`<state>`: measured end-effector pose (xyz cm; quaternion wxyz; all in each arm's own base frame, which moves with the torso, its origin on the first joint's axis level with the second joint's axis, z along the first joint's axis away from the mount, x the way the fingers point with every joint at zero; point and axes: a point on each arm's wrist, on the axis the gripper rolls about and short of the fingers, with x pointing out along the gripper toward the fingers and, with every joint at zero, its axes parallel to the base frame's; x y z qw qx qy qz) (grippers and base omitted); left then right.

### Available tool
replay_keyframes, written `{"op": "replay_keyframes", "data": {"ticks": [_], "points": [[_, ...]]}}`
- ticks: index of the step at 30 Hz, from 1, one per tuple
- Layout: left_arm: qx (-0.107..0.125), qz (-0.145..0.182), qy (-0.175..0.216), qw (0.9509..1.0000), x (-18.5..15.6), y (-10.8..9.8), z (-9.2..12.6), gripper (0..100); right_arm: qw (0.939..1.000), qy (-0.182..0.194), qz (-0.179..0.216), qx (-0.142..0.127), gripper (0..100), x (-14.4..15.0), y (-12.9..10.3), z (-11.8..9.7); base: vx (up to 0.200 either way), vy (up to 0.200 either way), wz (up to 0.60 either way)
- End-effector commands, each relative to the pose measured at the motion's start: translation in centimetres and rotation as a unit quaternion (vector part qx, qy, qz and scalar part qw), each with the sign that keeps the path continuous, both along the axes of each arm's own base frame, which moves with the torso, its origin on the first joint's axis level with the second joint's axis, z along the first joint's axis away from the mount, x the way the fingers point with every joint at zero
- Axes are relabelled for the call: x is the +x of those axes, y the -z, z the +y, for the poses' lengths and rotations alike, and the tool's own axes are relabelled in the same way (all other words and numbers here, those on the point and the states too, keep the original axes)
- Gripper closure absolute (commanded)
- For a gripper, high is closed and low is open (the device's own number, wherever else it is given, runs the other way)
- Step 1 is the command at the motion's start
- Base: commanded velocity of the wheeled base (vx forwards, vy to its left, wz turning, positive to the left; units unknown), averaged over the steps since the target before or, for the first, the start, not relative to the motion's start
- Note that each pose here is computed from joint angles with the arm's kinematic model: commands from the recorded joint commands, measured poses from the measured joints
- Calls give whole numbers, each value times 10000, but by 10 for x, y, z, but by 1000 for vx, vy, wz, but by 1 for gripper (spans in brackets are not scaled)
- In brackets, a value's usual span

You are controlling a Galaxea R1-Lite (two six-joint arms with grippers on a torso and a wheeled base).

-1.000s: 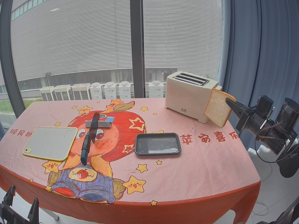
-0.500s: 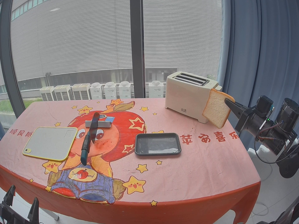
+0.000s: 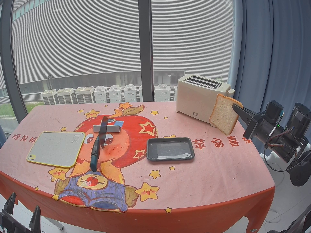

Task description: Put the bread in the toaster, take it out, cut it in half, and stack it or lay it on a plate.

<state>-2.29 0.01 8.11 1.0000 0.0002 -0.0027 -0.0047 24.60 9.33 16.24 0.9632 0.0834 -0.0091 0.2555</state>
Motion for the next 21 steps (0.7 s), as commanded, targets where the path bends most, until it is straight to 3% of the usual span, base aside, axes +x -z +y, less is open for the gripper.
{"op": "replay_keyframes", "data": {"ticks": [1, 21], "points": [[6, 4, -1, 10000, 0, 5, 0, 0, 10000, -9, 6, -1, 100, 0, 1, 0, 0, 200, 0], [6, 4, -1, 10000, 0, 5, 0, 0, 9999, -139, 85, -31, 100, -4, 4, 7, 0, 200, 0]]}}
